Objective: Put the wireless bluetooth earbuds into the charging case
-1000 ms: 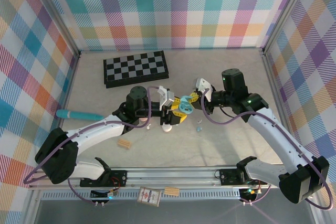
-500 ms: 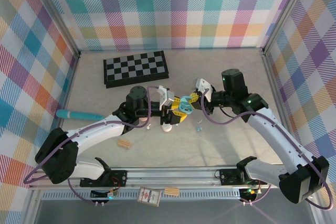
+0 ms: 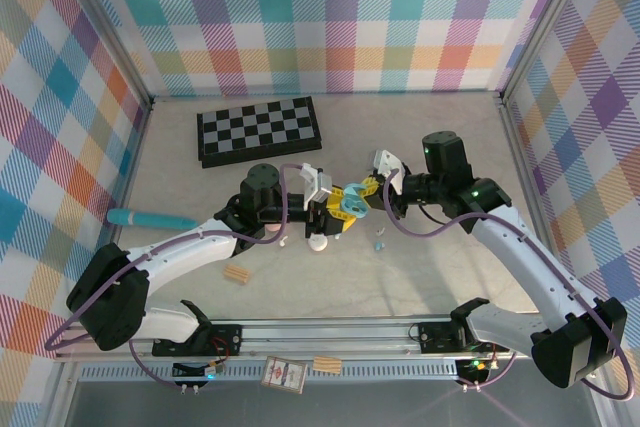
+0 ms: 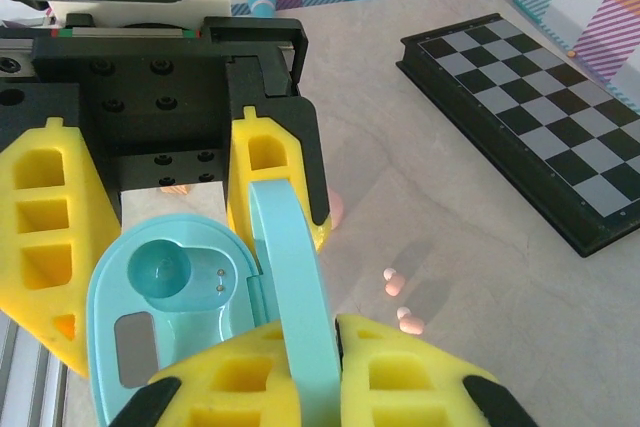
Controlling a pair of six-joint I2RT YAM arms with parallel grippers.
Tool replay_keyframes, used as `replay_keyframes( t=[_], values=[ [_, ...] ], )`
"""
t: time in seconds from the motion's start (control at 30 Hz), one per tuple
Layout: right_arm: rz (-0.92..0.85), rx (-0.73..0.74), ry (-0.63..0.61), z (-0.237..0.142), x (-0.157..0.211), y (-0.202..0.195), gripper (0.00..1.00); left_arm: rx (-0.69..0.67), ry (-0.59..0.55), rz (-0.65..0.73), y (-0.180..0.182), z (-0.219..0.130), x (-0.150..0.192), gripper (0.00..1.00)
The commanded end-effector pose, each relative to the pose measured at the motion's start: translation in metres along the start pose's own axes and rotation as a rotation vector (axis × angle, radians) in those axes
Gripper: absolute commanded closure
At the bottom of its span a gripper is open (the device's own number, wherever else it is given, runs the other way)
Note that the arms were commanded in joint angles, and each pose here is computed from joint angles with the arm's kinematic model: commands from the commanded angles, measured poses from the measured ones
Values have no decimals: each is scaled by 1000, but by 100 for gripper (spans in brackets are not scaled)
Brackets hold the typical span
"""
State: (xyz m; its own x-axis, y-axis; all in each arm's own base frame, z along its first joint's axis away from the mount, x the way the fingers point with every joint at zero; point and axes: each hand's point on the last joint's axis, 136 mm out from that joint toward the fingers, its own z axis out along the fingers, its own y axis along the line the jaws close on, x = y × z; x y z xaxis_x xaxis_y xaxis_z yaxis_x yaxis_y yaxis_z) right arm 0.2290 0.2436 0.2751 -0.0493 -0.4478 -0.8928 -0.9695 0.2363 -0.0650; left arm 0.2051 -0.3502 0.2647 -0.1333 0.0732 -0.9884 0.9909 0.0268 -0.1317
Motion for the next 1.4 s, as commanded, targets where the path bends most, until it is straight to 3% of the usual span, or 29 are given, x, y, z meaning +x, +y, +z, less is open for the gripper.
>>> replay_keyframes(
  t=[0.0, 0.23, 0.43, 0.63, 0.83, 1.0, 1.2, 1.37],
  values=[
    [2, -28, -9, -1, 1, 6, 100, 39, -18, 39, -8, 1, -4, 60],
    [0, -24, -14, -2, -2, 6, 100, 30, -22, 42, -7, 0, -1, 63],
    [3, -21, -25, -5, -7, 6, 78, 29, -36, 47, -7, -1, 0, 63],
    [-4, -30, -55, -9, -15, 10, 68, 30, -57, 43, -5, -3, 2, 63],
    [-44, -38, -110, -20, -28, 19, 42, 9, -94, 34, 3, -7, 3, 63],
    [-86, -28, -222, -40, -49, 28, 37, -7, -108, 31, 7, -14, 4, 63],
    [25, 139, -330, -67, -56, -2, 33, -51, -123, 41, 12, -26, 3, 64],
    [340, 401, -373, -86, -26, -60, 30, -58, -128, 46, 13, -33, 1, 64]
  ],
)
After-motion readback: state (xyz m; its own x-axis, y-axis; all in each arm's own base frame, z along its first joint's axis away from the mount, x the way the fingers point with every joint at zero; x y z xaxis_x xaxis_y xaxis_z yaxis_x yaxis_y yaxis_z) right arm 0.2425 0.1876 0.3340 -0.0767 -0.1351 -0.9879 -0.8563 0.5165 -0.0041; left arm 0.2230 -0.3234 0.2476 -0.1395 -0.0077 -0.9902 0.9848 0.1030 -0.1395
